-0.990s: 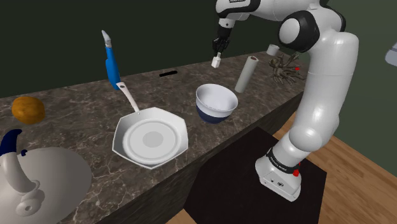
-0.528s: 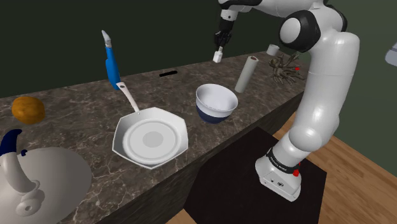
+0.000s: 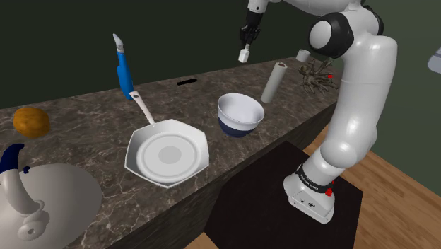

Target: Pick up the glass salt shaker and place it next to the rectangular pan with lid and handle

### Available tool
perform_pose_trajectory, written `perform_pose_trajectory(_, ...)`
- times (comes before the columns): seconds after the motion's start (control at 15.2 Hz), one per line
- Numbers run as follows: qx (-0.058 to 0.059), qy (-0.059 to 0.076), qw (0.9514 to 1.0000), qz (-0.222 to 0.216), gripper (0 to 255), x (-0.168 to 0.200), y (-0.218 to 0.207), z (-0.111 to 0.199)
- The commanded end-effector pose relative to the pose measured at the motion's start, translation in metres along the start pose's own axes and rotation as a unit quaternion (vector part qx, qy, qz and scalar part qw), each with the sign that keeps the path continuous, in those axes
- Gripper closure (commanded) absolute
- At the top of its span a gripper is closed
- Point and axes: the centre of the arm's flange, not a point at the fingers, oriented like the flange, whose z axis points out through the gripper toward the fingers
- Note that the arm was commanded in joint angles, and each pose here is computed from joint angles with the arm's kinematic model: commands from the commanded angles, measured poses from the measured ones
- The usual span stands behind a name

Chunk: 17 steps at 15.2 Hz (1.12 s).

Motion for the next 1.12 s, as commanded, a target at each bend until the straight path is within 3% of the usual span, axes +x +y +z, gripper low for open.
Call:
perform_pose_trajectory(0.0,0.0,0.0,1.0,0.0,255,-0.001,0.0,-0.011)
perform_pose_trajectory(0.4,0.0,0.0,1.0,0.0,255,-0.001,-0.001,-0.039)
perform_pose_trajectory(1.06,0.0,0.0,1.0,0.0,255,-0.066,-0.116,-0.034)
